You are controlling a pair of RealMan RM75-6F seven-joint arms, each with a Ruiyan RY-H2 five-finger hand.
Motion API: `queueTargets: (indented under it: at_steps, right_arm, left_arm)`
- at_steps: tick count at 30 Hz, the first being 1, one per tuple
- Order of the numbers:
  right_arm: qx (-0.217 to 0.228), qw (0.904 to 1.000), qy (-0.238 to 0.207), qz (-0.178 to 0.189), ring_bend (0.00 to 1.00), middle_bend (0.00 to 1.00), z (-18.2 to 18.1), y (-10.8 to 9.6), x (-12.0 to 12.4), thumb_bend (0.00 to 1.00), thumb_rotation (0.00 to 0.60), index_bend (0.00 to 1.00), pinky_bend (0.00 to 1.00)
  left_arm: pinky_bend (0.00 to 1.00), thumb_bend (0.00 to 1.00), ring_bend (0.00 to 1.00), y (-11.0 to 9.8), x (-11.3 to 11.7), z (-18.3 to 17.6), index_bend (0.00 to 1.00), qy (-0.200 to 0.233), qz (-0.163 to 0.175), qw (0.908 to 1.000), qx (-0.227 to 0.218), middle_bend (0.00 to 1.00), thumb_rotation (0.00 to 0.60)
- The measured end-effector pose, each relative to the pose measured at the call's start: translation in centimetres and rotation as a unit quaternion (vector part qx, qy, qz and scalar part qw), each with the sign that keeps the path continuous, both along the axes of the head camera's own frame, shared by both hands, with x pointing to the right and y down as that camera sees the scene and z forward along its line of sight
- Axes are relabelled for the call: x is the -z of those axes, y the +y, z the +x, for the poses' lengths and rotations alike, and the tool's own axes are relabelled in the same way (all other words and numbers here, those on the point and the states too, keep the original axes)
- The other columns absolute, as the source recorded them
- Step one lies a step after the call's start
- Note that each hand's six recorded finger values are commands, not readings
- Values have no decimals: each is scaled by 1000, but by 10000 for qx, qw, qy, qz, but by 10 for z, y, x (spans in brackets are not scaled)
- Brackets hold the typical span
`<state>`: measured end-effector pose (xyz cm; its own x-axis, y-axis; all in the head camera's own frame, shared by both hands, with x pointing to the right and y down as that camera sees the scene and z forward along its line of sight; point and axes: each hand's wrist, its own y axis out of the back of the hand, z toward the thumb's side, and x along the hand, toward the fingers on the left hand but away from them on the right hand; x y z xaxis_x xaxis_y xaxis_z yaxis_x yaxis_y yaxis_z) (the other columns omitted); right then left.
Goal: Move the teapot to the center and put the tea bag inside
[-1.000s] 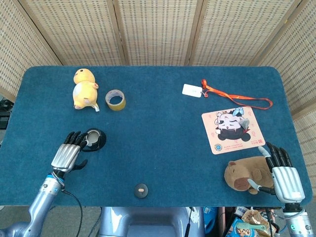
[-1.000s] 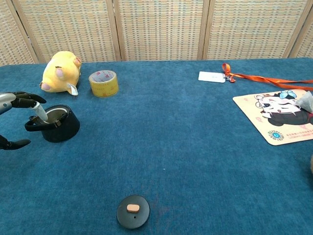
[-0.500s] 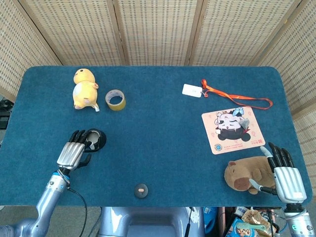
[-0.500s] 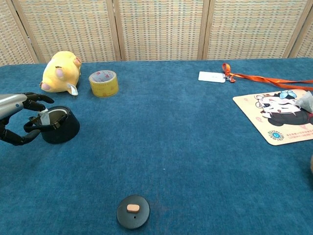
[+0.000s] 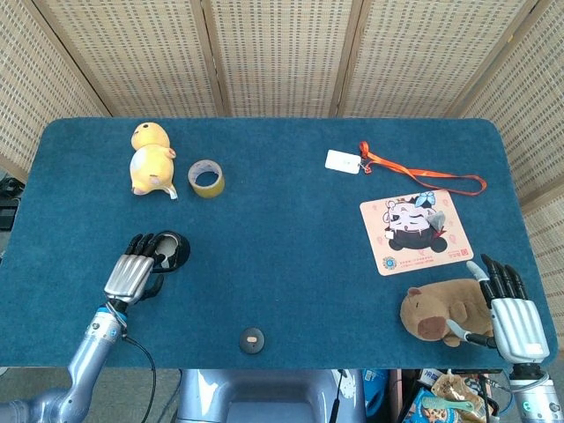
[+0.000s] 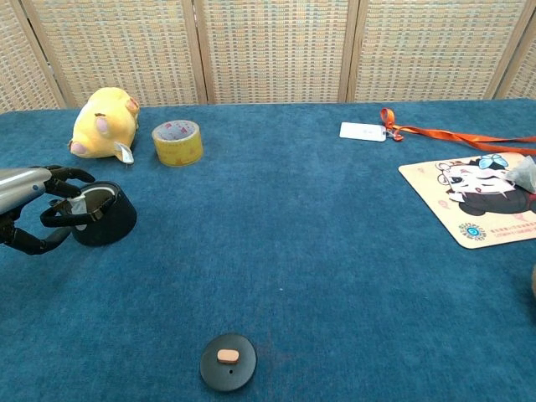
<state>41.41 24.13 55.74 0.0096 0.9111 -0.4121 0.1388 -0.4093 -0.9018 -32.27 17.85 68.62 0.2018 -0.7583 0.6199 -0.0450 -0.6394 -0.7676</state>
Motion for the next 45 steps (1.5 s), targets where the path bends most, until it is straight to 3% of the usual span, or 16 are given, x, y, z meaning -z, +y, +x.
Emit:
queueTargets:
  at_steps: [7,17,28,35,45]
  right_arm:
    - [-5,10000,1,-2,0,91,1,1,0,326,408,95,57]
    - [-17,10000,10,7,0,91,3,1,1,326,409,95,57]
    - [-40,10000,14,35,0,91,4,1,2,326,411,95,57]
    - [-41,10000,8,41,0,91,4,1,2,326,410,95,57]
    - [-50,10000,-9,57,0,92,4,1,3,326,413,95,57]
  left_arm:
    - [0,514,0,-1,-4,2,491,-10,53,10000,48,89,600]
    - [0,402,0,-2,-9,7,541,-37,51,10000,69,90,600]
    - [0,411,0,-4,-9,7,608,21,120,9998,139,99,600]
    - [0,488,0,-6,-4,7,628,136,203,9995,195,109,600]
    - [0,500,0,-25,18,9,630,699,300,9961,458,110,600]
